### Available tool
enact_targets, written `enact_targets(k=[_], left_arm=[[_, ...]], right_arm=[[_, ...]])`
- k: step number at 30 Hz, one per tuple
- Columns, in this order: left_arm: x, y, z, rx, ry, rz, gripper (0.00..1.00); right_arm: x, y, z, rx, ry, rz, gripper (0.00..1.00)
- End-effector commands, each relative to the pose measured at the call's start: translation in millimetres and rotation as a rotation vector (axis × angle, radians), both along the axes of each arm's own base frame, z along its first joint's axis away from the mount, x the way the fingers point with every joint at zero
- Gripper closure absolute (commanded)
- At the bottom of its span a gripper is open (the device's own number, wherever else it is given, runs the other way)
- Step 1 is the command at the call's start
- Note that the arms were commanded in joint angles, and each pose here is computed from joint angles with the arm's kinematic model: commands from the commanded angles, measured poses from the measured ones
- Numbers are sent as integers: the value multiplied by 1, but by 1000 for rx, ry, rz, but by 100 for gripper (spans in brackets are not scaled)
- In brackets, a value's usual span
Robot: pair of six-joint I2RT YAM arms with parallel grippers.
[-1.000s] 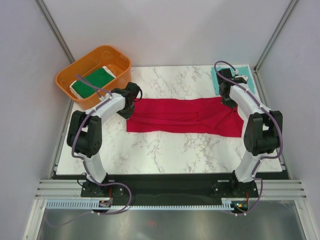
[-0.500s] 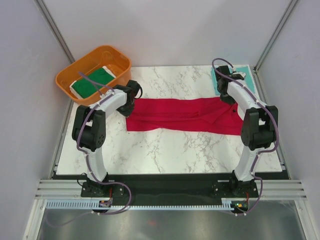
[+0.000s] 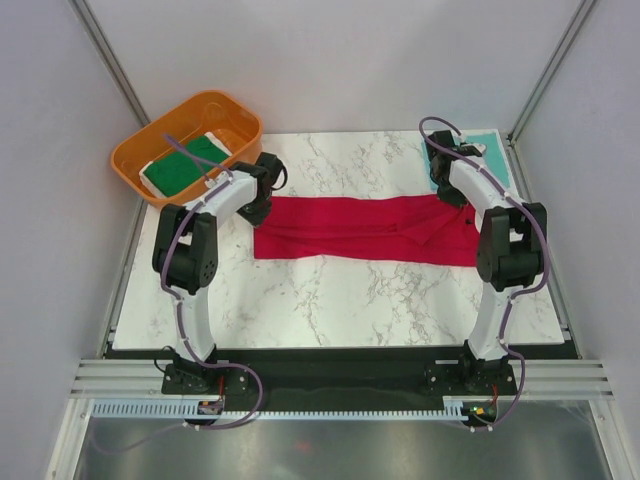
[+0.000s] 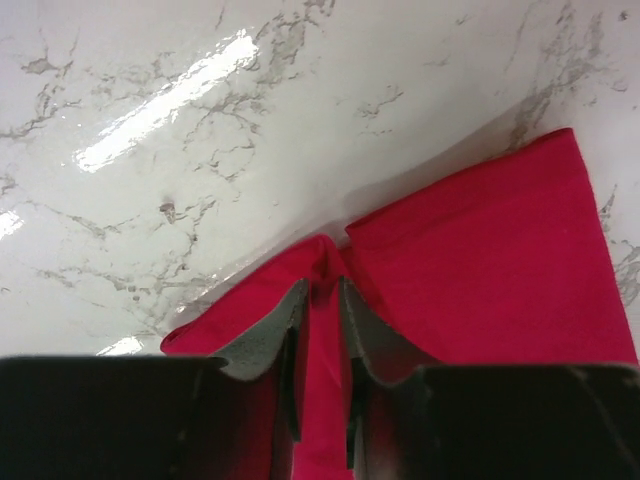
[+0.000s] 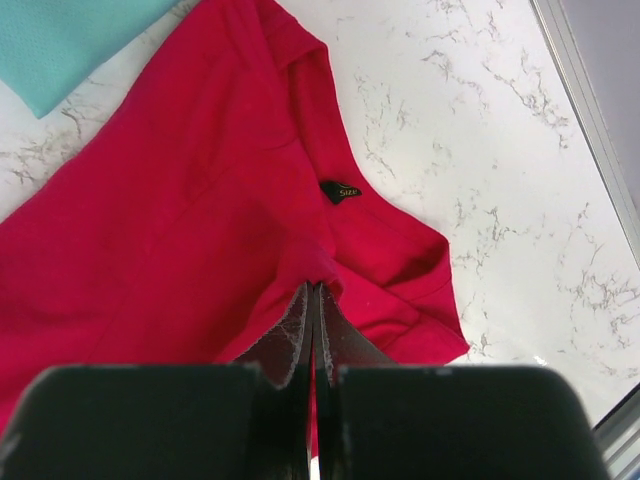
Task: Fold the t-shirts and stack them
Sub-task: Fold the tshirt
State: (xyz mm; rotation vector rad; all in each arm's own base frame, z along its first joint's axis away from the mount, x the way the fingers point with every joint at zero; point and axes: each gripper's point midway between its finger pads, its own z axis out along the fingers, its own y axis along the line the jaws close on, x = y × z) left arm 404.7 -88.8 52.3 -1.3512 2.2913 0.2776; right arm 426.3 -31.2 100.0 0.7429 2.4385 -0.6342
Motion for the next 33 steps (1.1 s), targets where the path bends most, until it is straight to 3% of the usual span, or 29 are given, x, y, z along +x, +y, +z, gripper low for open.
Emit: enact_targets(k=[1, 4, 9, 16, 25, 28, 29, 33], left_arm=[[11, 3, 11, 34, -3, -58, 75], [10, 6, 22, 59, -10, -101, 66], [-1, 10, 56, 148, -58, -187, 62], [-38, 6, 47, 198, -12, -248, 60], [-63, -20, 8, 137, 100, -310, 60], [-68, -25, -4, 118, 144, -354, 60], [-69, -30, -5, 91, 150, -380, 61], [-70, -51, -4, 3, 141, -597, 64]], right_arm=[[9, -6, 8, -39, -18, -5, 100], [8, -8, 4, -45, -10, -12, 100], [3, -10, 2, -45, 4, -24, 100], [6, -10, 5, -22, -17, -39, 100], [35, -2, 3, 30, -42, -11, 100], [46, -1, 13, 29, -48, 19, 91], [40, -4, 17, 23, -39, 2, 80], [11, -16, 38, 75, -69, -77, 62]])
